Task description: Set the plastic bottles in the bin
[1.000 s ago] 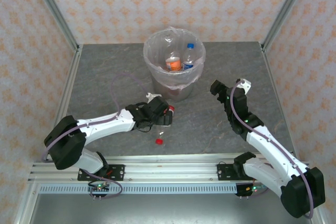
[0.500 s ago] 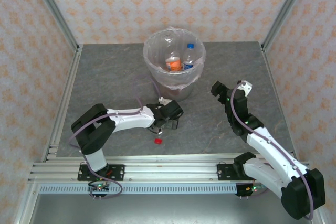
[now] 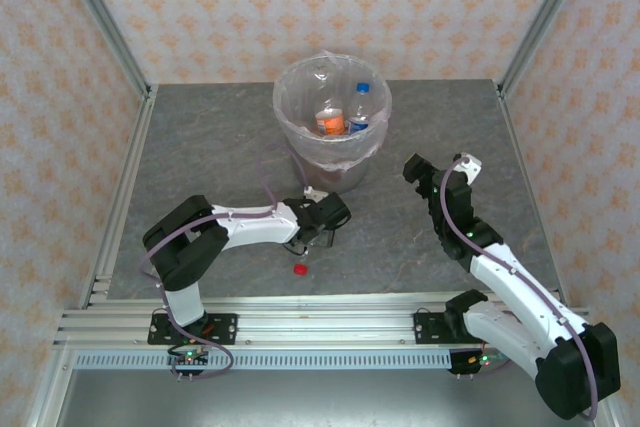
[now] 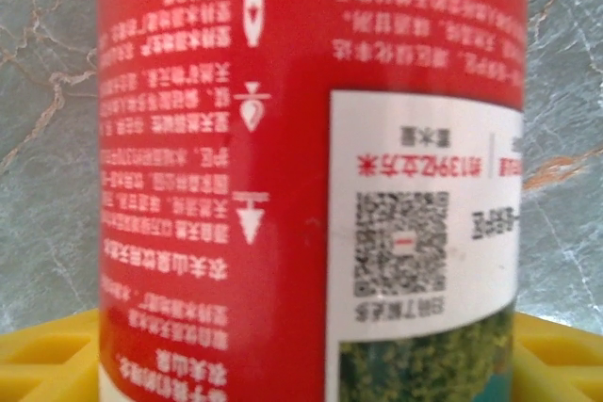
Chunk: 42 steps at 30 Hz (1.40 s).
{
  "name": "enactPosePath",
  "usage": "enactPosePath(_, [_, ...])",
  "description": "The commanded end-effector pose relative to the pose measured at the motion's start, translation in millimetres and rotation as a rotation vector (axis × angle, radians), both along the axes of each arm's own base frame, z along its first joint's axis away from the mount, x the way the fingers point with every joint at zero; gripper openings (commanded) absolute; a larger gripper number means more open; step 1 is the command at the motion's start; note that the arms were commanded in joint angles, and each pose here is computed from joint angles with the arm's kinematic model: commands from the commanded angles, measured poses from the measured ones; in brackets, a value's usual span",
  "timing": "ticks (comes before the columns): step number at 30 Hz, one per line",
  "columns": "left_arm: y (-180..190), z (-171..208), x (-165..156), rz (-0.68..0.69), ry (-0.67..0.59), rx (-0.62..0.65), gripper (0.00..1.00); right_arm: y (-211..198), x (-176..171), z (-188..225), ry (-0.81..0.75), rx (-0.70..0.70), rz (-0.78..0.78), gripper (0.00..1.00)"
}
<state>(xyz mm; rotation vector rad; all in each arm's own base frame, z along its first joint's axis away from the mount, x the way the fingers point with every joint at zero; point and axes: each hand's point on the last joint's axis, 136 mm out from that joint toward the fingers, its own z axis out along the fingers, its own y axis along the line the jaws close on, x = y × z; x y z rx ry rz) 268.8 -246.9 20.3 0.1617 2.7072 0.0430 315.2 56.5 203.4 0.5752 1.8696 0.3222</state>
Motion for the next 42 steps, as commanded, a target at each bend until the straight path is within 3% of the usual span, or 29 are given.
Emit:
enactPosePath(1, [-5.9,4.6,2.9,-0.016,-0.013,-0.009,0.70,16.9,4.5,6.7,-0.040,0.007,0.101,0.99])
enactPosePath(4, [-9.0,6.3,2.3,-0.027,-0.010,-0.026,0.67,36.0,8.2,12.0,-0.057,0.036,0.198,0.99])
enactPosePath(8, [-5.3,8.4,-1.0,-0.028,-0.019,-0.041,0.65,36.0,10.8,12.2,-0.061,0.036,0.192,0.99])
enactPosePath(11, [6.1,12.2,-4.0,0.001,-0.045,-0.040,0.65,30.9,11.0,12.8,-0.073,0.024,0.167,0.99])
enactPosePath(18, [34.4,31.1,-5.9,0.083,-0.151,-0.047,0.62,55.2,10.7,32.5,-0.161,0.042,0.310,0.99])
enactPosePath(27, [43.2,70.2,-0.9,0.110,-0.275,-0.118,0.62,24.4,13.0,17.5,-0.116,0.012,0.132,0.99])
enactPosePath(42, [78.4,101.3,4.3,0.200,-0.366,-0.101,0.61,17.9,15.0,13.5,-0.113,0.027,0.083,0.99])
